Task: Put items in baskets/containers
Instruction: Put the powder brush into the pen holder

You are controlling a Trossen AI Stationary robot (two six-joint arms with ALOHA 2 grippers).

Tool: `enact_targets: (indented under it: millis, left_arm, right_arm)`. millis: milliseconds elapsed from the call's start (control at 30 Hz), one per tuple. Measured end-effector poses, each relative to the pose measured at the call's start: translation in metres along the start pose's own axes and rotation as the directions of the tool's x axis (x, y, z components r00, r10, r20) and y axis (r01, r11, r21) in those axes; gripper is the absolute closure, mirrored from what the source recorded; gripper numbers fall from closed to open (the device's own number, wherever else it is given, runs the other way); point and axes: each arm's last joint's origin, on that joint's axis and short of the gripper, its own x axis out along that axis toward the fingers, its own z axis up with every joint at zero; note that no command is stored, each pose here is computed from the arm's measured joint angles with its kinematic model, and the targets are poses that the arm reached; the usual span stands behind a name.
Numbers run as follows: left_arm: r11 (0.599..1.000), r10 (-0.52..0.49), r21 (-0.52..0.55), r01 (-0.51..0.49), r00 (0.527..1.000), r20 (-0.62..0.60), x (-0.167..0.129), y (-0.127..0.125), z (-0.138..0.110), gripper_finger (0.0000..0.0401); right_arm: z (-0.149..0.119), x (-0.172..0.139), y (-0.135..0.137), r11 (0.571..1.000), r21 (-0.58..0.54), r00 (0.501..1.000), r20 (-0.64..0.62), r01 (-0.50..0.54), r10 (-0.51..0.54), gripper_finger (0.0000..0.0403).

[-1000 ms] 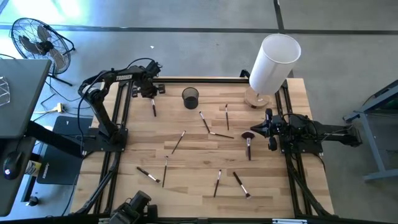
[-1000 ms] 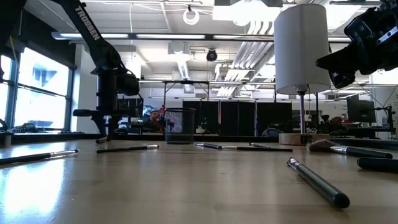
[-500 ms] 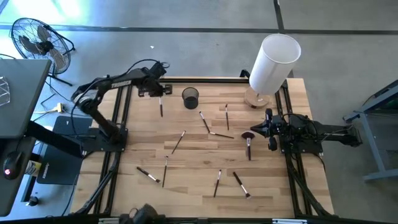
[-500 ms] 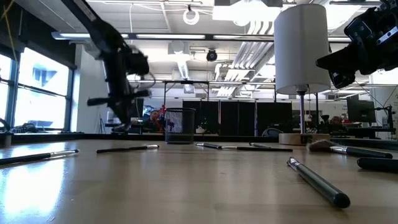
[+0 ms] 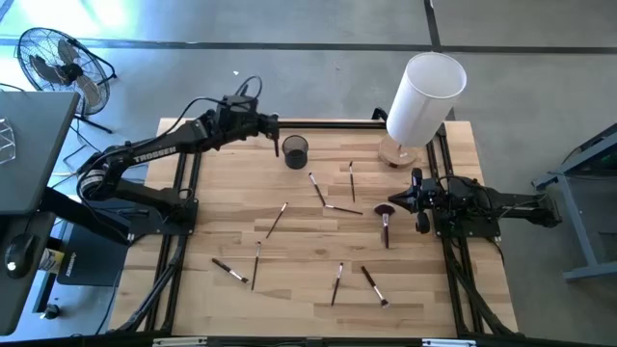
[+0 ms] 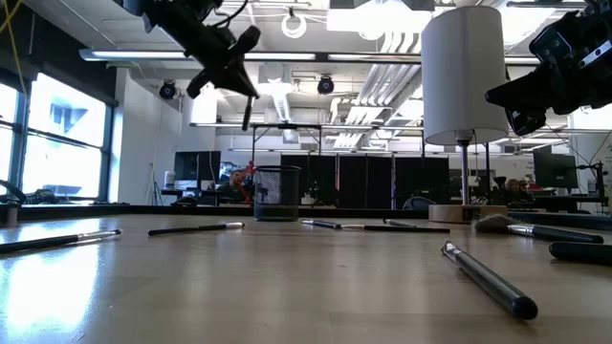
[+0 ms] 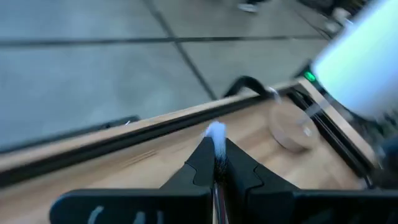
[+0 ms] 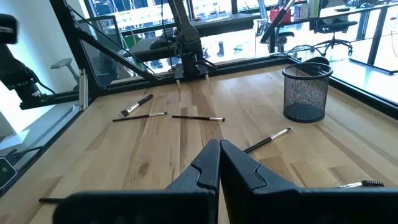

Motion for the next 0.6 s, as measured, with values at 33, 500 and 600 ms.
enact_targets:
  millis: [33,500,600]
  left_arm:
    - [0.997,-0.041,0.062,0.041,0.999,0.002,0.0,-0.005,0.0,0.0398]
    - [0.915,-0.259,0.379,0.142,0.924,0.281,0.034,-0.03,-0.009,0.04]
    - [0.91,-0.265,0.397,0.118,0.902,0.34,0.041,-0.022,-0.024,0.04]
  right_arm:
    - [0.0,0.0,0.0,1.0,0.0,1.0,0.0,0.0,0.0,0.0398]
    - [0.0,0.0,0.0,1.0,0.0,1.0,0.001,0.0,0.0,0.0398]
    - [0.0,0.0,0.0,1.0,0.0,1.0,0.001,0.001,-0.001,0.0398]
